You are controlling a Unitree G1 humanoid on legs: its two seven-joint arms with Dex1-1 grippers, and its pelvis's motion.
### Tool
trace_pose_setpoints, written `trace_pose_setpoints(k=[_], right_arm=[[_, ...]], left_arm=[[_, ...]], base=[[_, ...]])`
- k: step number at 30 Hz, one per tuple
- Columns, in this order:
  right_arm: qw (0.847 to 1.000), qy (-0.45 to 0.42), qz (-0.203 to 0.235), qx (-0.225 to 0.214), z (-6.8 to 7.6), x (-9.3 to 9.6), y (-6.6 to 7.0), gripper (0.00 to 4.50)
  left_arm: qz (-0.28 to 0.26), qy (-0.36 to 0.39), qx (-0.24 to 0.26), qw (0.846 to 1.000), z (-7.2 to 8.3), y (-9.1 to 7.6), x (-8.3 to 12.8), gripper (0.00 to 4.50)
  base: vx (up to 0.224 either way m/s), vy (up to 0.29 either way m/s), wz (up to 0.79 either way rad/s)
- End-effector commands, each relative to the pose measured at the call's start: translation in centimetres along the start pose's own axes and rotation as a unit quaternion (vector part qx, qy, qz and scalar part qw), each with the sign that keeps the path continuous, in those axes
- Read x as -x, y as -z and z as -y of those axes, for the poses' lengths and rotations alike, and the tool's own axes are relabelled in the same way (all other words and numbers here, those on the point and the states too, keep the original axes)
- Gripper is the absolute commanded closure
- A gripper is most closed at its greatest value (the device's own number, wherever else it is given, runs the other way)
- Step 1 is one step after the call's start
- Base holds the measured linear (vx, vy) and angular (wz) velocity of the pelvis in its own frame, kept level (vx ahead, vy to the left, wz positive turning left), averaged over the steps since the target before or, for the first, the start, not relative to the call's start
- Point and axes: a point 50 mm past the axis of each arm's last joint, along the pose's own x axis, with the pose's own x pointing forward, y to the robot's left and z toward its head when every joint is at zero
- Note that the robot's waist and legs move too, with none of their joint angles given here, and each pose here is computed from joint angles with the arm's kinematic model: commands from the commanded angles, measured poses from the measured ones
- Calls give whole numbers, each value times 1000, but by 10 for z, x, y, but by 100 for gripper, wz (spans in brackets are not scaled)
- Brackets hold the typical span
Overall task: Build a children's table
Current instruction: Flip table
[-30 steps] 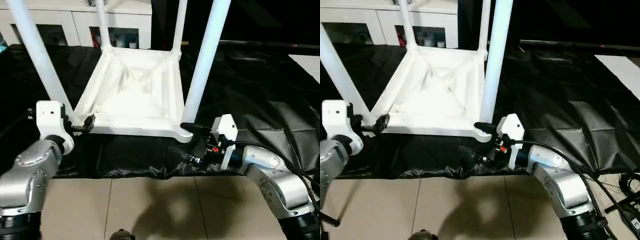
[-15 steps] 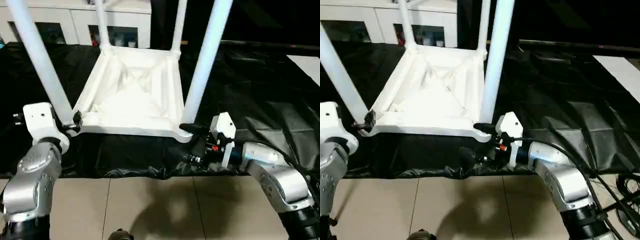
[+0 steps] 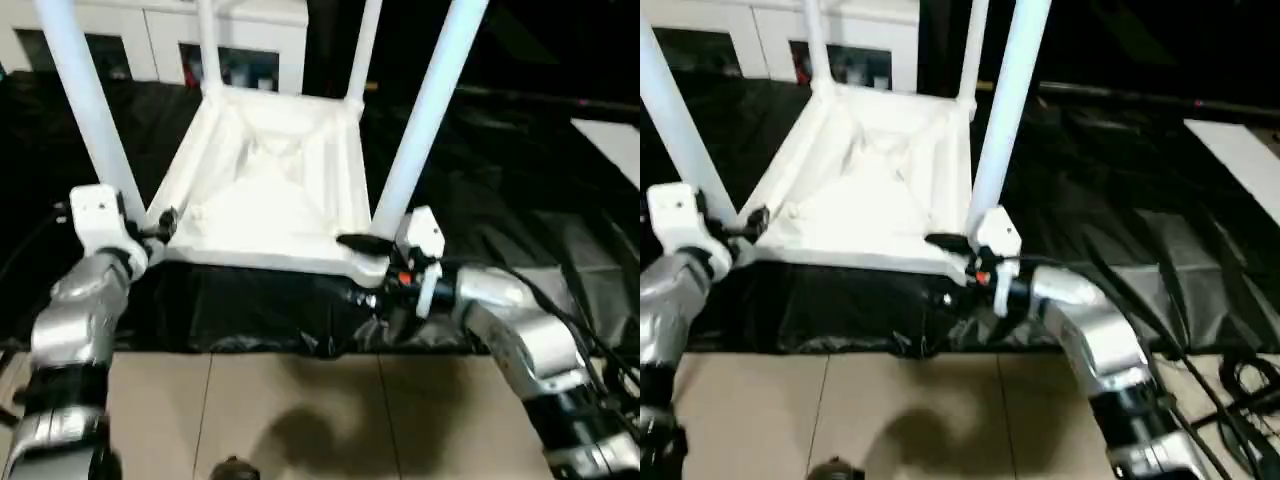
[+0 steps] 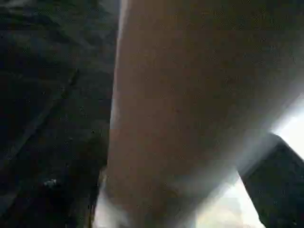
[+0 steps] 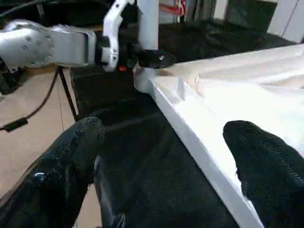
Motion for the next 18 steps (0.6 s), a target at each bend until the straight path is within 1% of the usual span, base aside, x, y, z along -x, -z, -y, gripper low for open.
trace_pose_setpoints(k=[1, 2, 4, 7, 8, 9, 12, 13, 17, 18], right_arm=[[1000, 6, -7, 6, 1, 2, 3, 0], [1000, 7, -9, 5, -1, 3, 6, 0], [1000, 8, -10, 3, -1, 4, 7, 0], [1000, 10, -12, 0, -2, 6, 9, 0], [1000, 8, -13, -4, -2, 8, 11, 0], [1000, 8, -13, -6, -2, 8, 12, 0], [1000, 3, -13, -10, -2, 9, 13, 0], [1000, -3, -11, -9, -2, 7, 12, 0], [1000, -21, -6, -8, -4, 0, 10, 0], [1000, -22, -5, -7, -3, 0, 10, 0]], left_arm=[[14, 6, 5, 1000, 6, -8, -6, 3], [21, 22, 8, 1000, 10, -10, -9, 20], [21, 27, 5, 999, 12, -10, -9, 39], [24, 39, 9, 999, 16, -8, -8, 42], [23, 33, 13, 999, 17, -3, -6, 65], [21, 32, 17, 999, 18, -1, -4, 76], [20, 30, 25, 999, 22, 7, 2, 82], [15, 34, 26, 999, 24, 12, 4, 110], [8, 32, 24, 999, 24, 20, 5, 126], [8, 31, 24, 999, 24, 20, 5, 140]], base=[[0, 0, 0], [0, 0, 0], [0, 0, 0], [0, 0, 0], [0, 0, 0], [0, 0, 0], [0, 0, 0], [0, 0, 0], [0, 0, 0], [0, 0, 0]])
